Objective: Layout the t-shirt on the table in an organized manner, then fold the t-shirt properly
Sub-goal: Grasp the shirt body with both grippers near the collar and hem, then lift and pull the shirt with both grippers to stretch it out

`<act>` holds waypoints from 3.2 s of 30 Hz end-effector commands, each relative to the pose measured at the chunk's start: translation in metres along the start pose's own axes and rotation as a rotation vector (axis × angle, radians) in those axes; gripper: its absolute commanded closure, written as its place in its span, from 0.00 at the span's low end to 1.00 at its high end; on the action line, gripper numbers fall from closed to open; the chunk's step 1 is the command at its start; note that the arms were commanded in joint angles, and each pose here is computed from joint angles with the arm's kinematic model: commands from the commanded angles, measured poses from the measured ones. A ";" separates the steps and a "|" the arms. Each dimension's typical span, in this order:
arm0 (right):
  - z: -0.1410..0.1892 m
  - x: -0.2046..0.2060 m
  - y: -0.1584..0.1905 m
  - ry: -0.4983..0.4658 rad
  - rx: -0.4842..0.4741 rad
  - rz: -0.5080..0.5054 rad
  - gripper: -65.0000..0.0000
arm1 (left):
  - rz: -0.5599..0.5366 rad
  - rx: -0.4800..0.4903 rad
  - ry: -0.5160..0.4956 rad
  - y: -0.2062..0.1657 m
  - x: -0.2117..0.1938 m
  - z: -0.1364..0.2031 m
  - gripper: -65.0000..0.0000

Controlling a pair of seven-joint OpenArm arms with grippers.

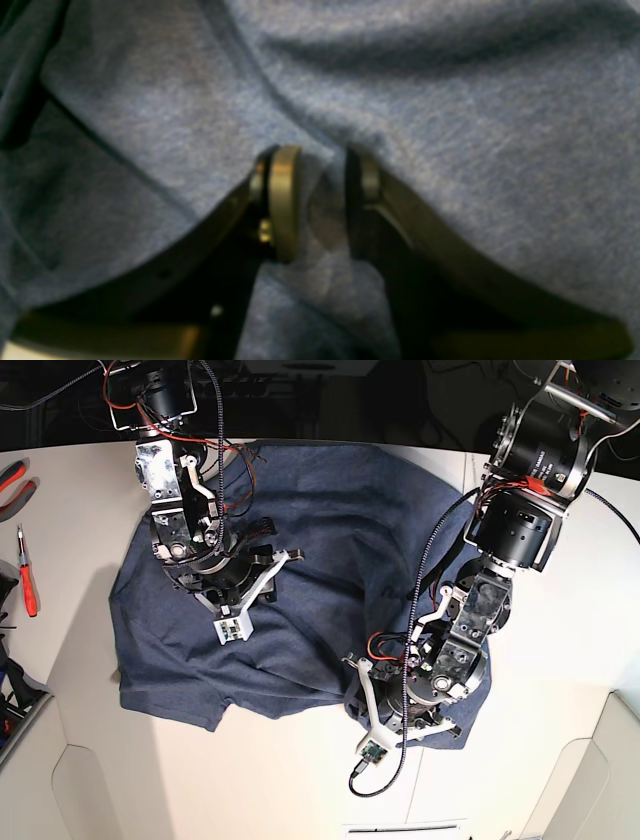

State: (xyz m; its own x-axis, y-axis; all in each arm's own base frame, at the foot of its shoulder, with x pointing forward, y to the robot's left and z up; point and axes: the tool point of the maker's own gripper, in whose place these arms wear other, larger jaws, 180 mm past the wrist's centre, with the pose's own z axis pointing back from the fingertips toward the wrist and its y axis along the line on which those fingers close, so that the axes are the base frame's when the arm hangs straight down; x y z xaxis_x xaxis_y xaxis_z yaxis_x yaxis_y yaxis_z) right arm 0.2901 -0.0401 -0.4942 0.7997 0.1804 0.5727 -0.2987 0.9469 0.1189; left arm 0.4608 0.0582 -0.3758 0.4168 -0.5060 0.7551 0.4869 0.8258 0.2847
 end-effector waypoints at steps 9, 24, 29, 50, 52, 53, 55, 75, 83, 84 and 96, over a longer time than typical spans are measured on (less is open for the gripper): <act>0.001 -0.027 -0.005 0.111 -0.028 -0.002 0.75 | 0.049 -0.087 -0.111 -0.022 0.045 0.000 0.61; 0.001 -0.027 -0.005 0.111 -0.028 -0.002 0.75 | 0.057 -0.111 -0.030 -0.032 0.004 -0.011 0.69; 0.001 -0.028 -0.005 0.114 -0.028 -0.003 0.75 | 0.052 -0.072 -0.037 -0.023 0.007 -0.010 1.00; 0.003 -0.041 -0.017 0.138 -0.090 -0.004 0.75 | 0.126 0.313 0.066 0.114 -0.073 0.081 1.00; 0.004 -0.041 -0.018 0.138 -0.099 -0.010 0.75 | 0.170 0.311 0.027 0.116 -0.073 0.095 1.00; 0.004 -0.041 -0.019 0.138 -0.101 -0.012 0.75 | 0.196 0.310 0.006 0.117 -0.073 0.103 1.00; 0.004 -0.041 -0.019 0.138 -0.101 -0.012 0.75 | 0.240 0.315 -0.044 0.121 -0.070 0.120 1.00; 0.004 -0.040 -0.022 0.137 -0.112 0.003 0.75 | 0.355 0.349 0.200 0.106 -0.186 0.200 1.00; 0.031 0.025 -0.020 -0.024 -0.126 0.030 0.75 | 0.334 0.339 0.186 0.107 -0.185 0.198 0.60; 0.040 0.043 -0.019 -0.074 -0.129 0.037 0.75 | 0.334 0.344 0.174 0.108 -0.183 0.198 0.60; 0.085 0.189 0.031 -0.462 0.028 -0.003 0.75 | 0.352 0.170 -0.167 0.104 -0.095 0.178 0.60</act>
State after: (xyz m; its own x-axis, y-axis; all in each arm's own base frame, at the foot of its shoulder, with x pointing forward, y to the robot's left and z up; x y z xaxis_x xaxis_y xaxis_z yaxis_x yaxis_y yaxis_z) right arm 0.3710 -0.0057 -0.3441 0.5709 0.0627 0.8187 -0.3031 0.9428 0.1391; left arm 0.3276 0.2363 -0.3295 0.4519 -0.1420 0.8807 0.1860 0.9806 0.0626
